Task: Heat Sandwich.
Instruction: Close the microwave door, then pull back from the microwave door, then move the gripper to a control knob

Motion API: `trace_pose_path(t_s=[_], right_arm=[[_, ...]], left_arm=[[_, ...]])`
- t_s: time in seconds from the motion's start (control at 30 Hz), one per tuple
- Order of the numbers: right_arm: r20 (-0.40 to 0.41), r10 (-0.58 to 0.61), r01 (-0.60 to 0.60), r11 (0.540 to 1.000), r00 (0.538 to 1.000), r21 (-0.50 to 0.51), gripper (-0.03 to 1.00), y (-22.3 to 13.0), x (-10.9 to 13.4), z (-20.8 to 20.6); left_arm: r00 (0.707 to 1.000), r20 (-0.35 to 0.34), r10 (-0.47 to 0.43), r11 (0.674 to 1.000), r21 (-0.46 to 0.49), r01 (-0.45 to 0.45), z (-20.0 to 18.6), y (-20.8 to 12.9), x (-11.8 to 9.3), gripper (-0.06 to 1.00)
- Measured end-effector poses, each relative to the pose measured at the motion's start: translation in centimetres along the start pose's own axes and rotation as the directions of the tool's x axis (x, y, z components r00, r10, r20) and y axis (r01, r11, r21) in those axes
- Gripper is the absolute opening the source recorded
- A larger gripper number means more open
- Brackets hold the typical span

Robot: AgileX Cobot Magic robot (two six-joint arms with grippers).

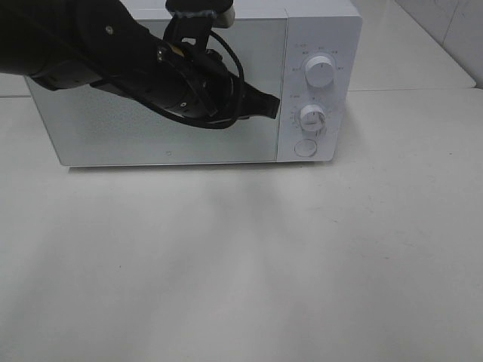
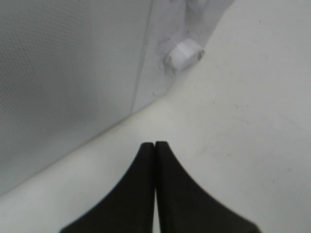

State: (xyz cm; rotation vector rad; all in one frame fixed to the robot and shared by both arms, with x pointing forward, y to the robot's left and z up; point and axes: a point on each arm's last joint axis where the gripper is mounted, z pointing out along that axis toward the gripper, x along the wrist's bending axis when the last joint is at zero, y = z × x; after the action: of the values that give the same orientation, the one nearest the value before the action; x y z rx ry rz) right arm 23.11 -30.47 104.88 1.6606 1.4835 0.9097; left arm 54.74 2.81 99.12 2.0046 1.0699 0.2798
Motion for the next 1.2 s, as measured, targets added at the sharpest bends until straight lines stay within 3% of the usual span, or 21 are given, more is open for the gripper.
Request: trace_pose_path(t_s=[0.07, 0.17, 0.2, 0.23, 0.3, 0.33, 0.43, 0.67, 0.93, 1.2], right_arm=[[0.000, 0.000, 0.000, 1.000, 1.000, 0.000, 0.76, 0.0, 0.0, 0.0], [0.000, 0.000, 0.000, 1.000, 1.000, 0.000, 0.76, 0.0, 0.0, 0.0], [0.000, 0.000, 0.000, 1.000, 1.000, 0.000, 0.76, 0.0, 0.0, 0.0], [0.000, 0.000, 0.000, 1.000, 1.000, 0.000, 0.76, 0.0, 0.0, 0.0], [0.000, 0.000, 0.000, 1.000, 1.000, 0.000, 0.76, 0.0, 0.0, 0.0], [0.000, 0.000, 0.000, 1.000, 1.000, 0.000, 0.76, 0.0, 0.0, 0.0], [0.000, 0.000, 0.000, 1.000, 1.000, 0.000, 0.76, 0.0, 0.0, 0.0], [0.000, 0.000, 0.000, 1.000, 1.000, 0.000, 0.76, 0.0, 0.0, 0.0], [0.000, 0.000, 0.000, 1.000, 1.000, 0.000, 0.76, 0.0, 0.0, 0.0], [0.000, 0.000, 0.000, 1.000, 1.000, 0.000, 0.76, 0.0, 0.0, 0.0]], left_arm=[[1.000, 0.014, -0.001, 1.000, 0.031, 0.000, -0.2, -0.2, -0.2, 0.01], [0.998, 0.064, -0.005, 0.989, 0.151, -0.005, -0.7, -1.1, -0.7, 0.16], [0.998, 0.064, -0.005, 0.989, 0.151, -0.005, -0.7, -1.1, -0.7, 0.16], [0.997, 0.074, -0.010, 0.984, 0.176, -0.003, -0.8, -1.3, -0.8, 0.38], [0.996, 0.086, -0.027, 0.977, 0.214, 0.007, -1.1, -1.5, -1.0, 0.64], [0.994, 0.099, -0.038, 0.969, 0.248, 0.012, -1.4, -1.7, -1.1, 0.85], [0.994, 0.107, -0.034, 0.963, 0.270, 0.004, -1.8, -1.8, -1.3, 0.94], [0.990, 0.128, 0.062, 0.940, 0.325, -0.101, -4.4, -1.4, -1.5, 0.98], [0.984, 0.149, 0.098, 0.900, 0.408, -0.151, -6.8, -1.6, -1.7, 0.98], [0.994, 0.062, 0.094, 0.821, 0.560, -0.112, -7.9, -2.7, -0.9, 0.98]])
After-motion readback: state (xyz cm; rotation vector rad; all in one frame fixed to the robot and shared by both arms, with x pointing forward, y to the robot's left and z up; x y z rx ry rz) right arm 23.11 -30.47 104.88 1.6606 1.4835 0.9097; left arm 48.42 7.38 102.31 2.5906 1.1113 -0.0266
